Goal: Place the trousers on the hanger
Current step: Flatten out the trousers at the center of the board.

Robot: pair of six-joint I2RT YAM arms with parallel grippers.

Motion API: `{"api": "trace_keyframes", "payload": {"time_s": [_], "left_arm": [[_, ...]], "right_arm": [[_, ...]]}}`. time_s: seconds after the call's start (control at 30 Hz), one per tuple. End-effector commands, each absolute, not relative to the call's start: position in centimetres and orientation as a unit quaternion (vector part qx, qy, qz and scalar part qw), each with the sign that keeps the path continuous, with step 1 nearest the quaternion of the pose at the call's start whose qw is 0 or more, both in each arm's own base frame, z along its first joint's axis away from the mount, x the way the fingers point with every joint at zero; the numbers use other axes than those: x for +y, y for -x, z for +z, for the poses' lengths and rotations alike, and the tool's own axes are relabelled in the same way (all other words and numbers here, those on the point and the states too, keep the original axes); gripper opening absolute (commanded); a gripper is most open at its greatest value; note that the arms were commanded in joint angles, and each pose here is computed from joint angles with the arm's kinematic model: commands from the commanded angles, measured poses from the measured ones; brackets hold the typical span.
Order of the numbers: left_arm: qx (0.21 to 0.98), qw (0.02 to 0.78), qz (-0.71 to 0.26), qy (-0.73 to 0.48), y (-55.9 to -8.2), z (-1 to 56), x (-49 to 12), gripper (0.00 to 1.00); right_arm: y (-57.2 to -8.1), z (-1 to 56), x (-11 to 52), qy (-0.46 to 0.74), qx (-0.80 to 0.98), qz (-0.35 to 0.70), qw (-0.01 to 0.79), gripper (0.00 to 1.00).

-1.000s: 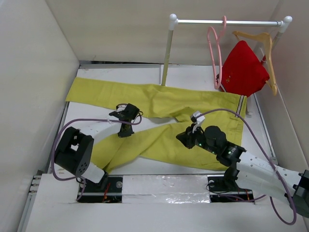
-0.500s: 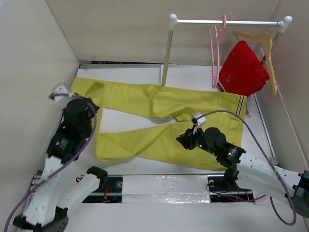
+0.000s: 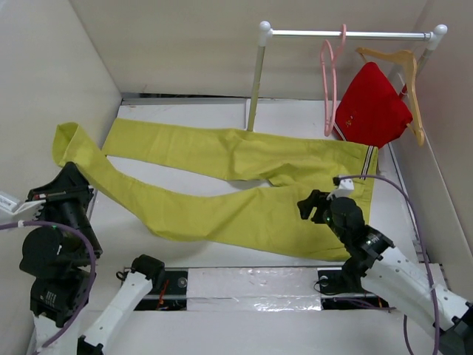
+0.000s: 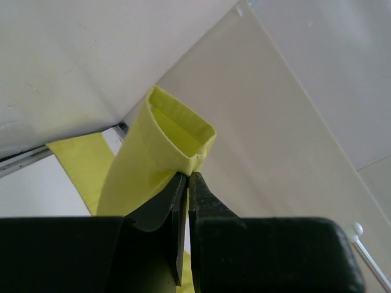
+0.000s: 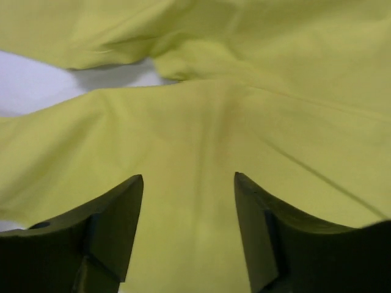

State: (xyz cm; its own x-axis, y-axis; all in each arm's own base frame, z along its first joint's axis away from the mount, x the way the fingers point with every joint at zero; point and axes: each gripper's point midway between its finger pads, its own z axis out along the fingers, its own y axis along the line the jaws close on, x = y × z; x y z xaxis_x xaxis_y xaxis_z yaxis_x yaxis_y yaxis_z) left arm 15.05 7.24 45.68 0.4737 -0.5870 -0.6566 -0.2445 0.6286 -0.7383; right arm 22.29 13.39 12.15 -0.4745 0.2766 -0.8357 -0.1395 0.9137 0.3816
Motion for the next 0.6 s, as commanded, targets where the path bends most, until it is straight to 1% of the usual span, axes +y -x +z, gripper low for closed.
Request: {"api": "trace_keyframes", "payload": {"time_s": [0.0, 0.07, 0.1, 0.2, 0.27, 0.33, 0.37, 0.43, 0.47, 0.5, 0.57], "left_arm": [[0.487, 0.759, -0.134, 0.412, -15.4, 45.0, 6.8, 0.00], [0.488, 0.763, -0.148, 0.398, -15.1, 44.6, 6.4, 0.00], [0.491, 0.764, -0.150, 0.391, -15.3, 44.1, 6.1, 0.00], [0.495, 0.769, -0.161, 0.373, -14.8, 43.8, 5.7, 0.00], [0.495, 0.773, -0.171, 0.359, -14.4, 43.8, 5.5, 0.00], [0.498, 0.776, -0.178, 0.344, -14.4, 43.6, 5.0, 0.00], [0.502, 0.776, -0.184, 0.335, -14.4, 43.4, 4.6, 0.00], [0.505, 0.777, -0.187, 0.326, -14.4, 42.9, 4.3, 0.00], [0.505, 0.777, -0.188, 0.325, -14.3, 42.7, 4.3, 0.00], [0.506, 0.777, -0.190, 0.322, -14.5, 42.2, 4.1, 0.00], [0.496, 0.783, -0.201, 0.317, -13.9, 42.2, 4.1, 0.00]], "right_arm": [[-22.8, 11.4, 9.9, -0.128, 0.835, 0.159, 0.511, 0.86], [-23.5, 11.8, 7.8, -0.173, 0.823, 0.134, 0.524, 0.92], [-23.5, 11.8, 6.8, -0.188, 0.821, 0.118, 0.526, 0.92], [-24.3, 12.6, 3.8, -0.252, 0.797, 0.076, 0.544, 0.91], [-24.9, 12.0, 2.6, -0.280, 0.792, 0.064, 0.539, 0.90], [-26.2, 12.0, 2.5, -0.291, 0.788, 0.083, 0.536, 0.88], [-26.7, 10.5, 3.3, -0.283, 0.809, 0.099, 0.505, 0.87], [-28.2, 9.8, 2.0, -0.310, 0.800, 0.113, 0.501, 0.87], [-28.4, 8.0, 2.7, -0.303, 0.820, 0.136, 0.466, 0.87], [-29.5, 8.3, 1.8, -0.316, 0.807, 0.145, 0.477, 0.85], [-30.3, 7.5, 1.6, -0.320, 0.812, 0.155, 0.464, 0.84]]}}
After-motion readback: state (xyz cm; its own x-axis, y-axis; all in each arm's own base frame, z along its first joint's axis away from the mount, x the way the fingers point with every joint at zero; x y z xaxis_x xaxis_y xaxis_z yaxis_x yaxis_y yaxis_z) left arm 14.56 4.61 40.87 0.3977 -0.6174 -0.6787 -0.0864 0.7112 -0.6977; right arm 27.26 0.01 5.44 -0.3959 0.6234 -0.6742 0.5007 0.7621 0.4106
